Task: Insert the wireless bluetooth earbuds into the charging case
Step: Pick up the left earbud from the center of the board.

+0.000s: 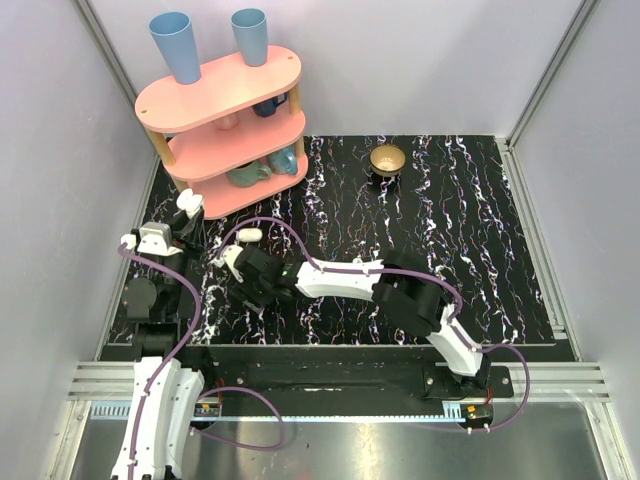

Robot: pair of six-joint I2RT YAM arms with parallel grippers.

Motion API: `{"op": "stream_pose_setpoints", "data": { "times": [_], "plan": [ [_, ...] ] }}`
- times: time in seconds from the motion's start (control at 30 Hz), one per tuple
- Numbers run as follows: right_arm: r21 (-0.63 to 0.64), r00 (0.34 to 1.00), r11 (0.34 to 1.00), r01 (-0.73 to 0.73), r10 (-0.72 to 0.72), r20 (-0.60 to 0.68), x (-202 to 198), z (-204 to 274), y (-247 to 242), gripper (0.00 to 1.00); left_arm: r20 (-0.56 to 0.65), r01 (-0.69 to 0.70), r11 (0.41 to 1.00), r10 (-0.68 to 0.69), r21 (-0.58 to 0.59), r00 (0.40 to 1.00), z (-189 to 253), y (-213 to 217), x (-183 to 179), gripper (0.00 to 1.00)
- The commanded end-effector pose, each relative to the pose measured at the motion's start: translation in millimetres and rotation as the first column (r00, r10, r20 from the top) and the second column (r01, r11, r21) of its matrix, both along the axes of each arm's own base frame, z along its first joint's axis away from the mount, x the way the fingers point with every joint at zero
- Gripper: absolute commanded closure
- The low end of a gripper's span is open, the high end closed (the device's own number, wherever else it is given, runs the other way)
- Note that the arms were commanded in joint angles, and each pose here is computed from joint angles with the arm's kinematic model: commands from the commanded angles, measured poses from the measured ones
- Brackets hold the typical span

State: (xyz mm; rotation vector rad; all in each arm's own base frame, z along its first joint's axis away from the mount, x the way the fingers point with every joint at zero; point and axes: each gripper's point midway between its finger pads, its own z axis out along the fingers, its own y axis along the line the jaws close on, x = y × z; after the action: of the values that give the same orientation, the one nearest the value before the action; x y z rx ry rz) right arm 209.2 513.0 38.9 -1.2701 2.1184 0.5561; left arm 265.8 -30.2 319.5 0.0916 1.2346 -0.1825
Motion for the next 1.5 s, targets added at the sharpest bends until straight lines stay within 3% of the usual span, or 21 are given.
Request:
{"op": "stream_pose_setpoints", "data": {
  "times": [0.0, 1.07, 1.47],
  "plan": [
    [0.014, 0.995, 0.997, -0.079, 0.078, 0.055, 4, 9, 15, 0.36, 0.095, -0.022, 1.000, 0.020, 0.021, 0.995, 37, 3, -9, 1.00],
    [-0.046, 0.999, 0.998, -0.030, 0.030, 0.014, 6, -12, 12, 0.57, 0.072, -0.012, 1.000, 0.011, 0.017, 0.997, 33, 0, -6, 1.00],
    [-0.058, 0.999, 0.998, 0.032, -0.033, -0.009, 13, -17, 11, 0.54, 0.064, -0.010, 1.000, 0.009, 0.018, 0.998, 32, 0, -5, 1.00]
  ]
}}
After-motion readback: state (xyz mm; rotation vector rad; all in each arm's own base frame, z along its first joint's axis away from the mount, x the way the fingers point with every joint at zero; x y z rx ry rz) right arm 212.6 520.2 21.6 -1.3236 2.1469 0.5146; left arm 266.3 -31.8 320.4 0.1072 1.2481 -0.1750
